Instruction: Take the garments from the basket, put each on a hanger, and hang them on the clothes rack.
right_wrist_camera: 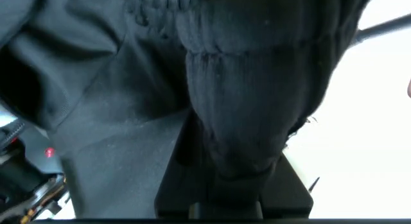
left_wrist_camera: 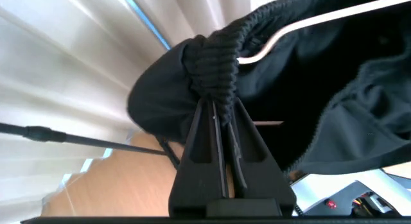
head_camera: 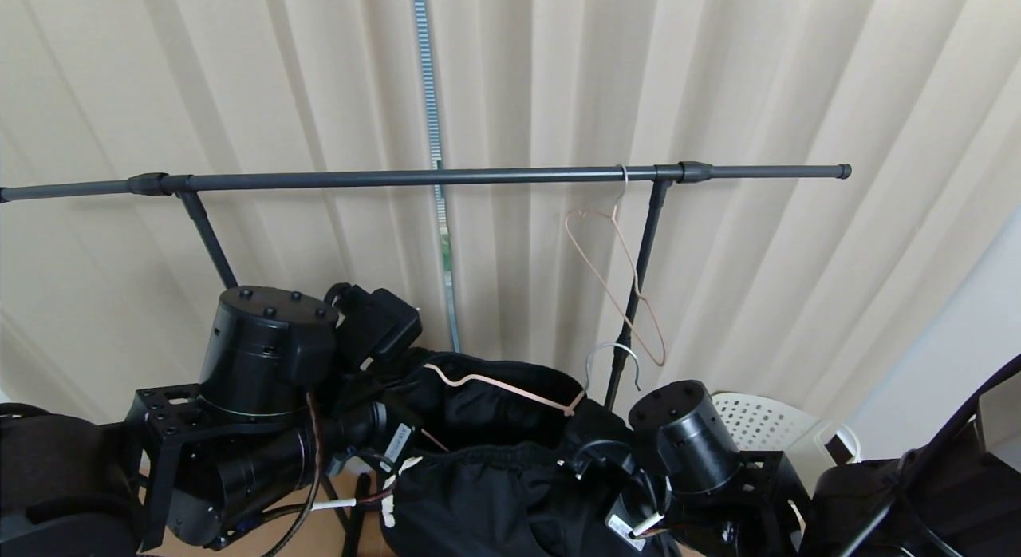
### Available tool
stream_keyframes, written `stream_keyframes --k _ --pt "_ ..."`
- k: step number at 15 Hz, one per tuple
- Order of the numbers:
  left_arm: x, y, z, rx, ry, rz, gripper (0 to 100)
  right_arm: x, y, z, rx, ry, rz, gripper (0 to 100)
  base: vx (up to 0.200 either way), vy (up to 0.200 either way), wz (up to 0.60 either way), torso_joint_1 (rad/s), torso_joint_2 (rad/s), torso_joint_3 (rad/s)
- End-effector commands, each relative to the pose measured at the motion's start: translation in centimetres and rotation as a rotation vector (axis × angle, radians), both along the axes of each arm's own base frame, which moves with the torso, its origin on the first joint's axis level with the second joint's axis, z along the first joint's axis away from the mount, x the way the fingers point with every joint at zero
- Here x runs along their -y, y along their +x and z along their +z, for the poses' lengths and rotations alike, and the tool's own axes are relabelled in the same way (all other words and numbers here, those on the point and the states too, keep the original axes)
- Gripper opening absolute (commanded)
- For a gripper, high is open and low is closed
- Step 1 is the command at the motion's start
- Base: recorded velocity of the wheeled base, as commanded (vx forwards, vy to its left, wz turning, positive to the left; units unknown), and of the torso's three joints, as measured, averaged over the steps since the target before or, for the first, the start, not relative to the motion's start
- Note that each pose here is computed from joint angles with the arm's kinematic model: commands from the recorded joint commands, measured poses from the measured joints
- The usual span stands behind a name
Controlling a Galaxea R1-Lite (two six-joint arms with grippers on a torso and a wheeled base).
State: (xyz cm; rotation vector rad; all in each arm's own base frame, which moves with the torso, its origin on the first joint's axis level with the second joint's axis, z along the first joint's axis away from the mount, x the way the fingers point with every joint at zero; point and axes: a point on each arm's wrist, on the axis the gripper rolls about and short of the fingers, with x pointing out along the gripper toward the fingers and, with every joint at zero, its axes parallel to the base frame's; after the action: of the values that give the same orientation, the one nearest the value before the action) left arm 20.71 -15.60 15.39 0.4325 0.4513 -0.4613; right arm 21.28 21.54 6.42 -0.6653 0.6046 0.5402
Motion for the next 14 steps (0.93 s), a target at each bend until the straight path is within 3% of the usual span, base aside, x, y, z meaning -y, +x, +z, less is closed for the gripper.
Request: stream_keyframes --k 1,8,12,14 --pt "0.6 -1.2 0.7 0.009 -0.011 -0.045 0 -0.4 0.4 -0.4 0.002 -0.004 -0.028 0 0.0 0.0 0.0 0.0 0.0 0.0" --pt "0.5 -1.7 2.1 0.0 -0.031 -0.045 0 -0.9 1.2 -2.2 0.009 -0.071 -0.087 0 0.0 0.0 0.0 0.0 0.0 0.0" --pt "0.8 -2.2 1.9 -0.02 -0.021 -0.064 0 -1.3 1.6 -2.3 0.017 -0.05 -0.125 0 0.0 0.0 0.0 0.0 0.0 0.0" --pt "1.1 -2.5 0.8 -0.06 -0.004 -0.072 0 -1.2 1.6 -1.3 0.034 -0.013 -0.13 0 0.0 0.0 0.0 0.0 0.0 0.0"
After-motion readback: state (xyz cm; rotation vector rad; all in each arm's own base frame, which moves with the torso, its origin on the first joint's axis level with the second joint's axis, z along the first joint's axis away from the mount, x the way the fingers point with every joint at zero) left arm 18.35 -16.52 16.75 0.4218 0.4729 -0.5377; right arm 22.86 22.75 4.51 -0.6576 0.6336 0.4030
